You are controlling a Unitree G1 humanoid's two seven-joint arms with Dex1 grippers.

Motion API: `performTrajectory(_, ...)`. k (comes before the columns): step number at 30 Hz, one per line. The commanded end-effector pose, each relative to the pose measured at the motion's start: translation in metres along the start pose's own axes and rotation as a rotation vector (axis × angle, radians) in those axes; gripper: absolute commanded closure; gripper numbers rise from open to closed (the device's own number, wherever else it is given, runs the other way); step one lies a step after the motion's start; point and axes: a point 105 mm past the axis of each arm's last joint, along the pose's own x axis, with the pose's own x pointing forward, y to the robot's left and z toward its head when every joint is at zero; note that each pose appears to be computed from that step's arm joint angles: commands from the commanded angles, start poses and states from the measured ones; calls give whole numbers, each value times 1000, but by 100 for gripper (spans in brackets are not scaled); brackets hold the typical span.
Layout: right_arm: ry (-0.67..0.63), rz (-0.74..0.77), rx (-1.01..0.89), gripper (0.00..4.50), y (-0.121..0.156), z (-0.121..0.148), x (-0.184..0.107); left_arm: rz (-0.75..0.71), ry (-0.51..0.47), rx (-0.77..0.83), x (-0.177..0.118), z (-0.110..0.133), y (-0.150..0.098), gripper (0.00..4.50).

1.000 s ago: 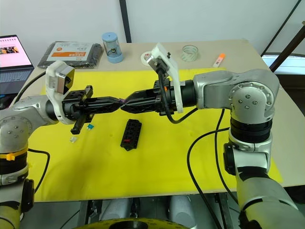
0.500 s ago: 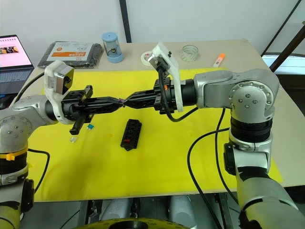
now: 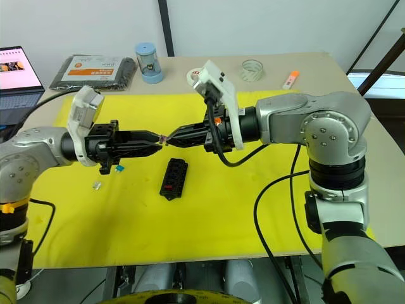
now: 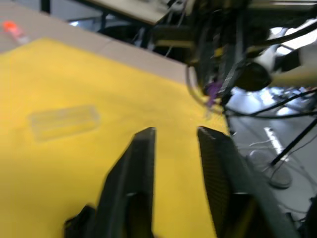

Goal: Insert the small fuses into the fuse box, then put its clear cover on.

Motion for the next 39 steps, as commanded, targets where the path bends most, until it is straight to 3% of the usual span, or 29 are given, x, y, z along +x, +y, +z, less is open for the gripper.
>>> performTrajectory(1, 19, -3, -129, 450, 3, 4, 2, 19, 60, 71, -12, -4, 0, 159)
performTrajectory(5, 82, -14, -209, 450, -2, -7, 9, 33, 169, 104, -26, -22, 3, 13)
performTrajectory(6, 97, -16, -224, 450, -3, -11, 11, 36, 199, 117, -30, -28, 5, 3)
performTrajectory(11, 170, -43, -261, 450, -9, -28, 24, 33, 336, 194, -43, -55, 13, 3)
performTrajectory(17, 205, -79, -243, 450, -8, -40, 35, 13, 400, 283, -49, -66, 20, 3)
performTrajectory(25, 298, -102, -220, 450, -10, -67, 52, -52, 413, 336, -41, -77, 22, 3)
performTrajectory(39, 312, -118, -215, 450, -17, -72, 62, -96, 364, 379, -16, -91, 15, 3)
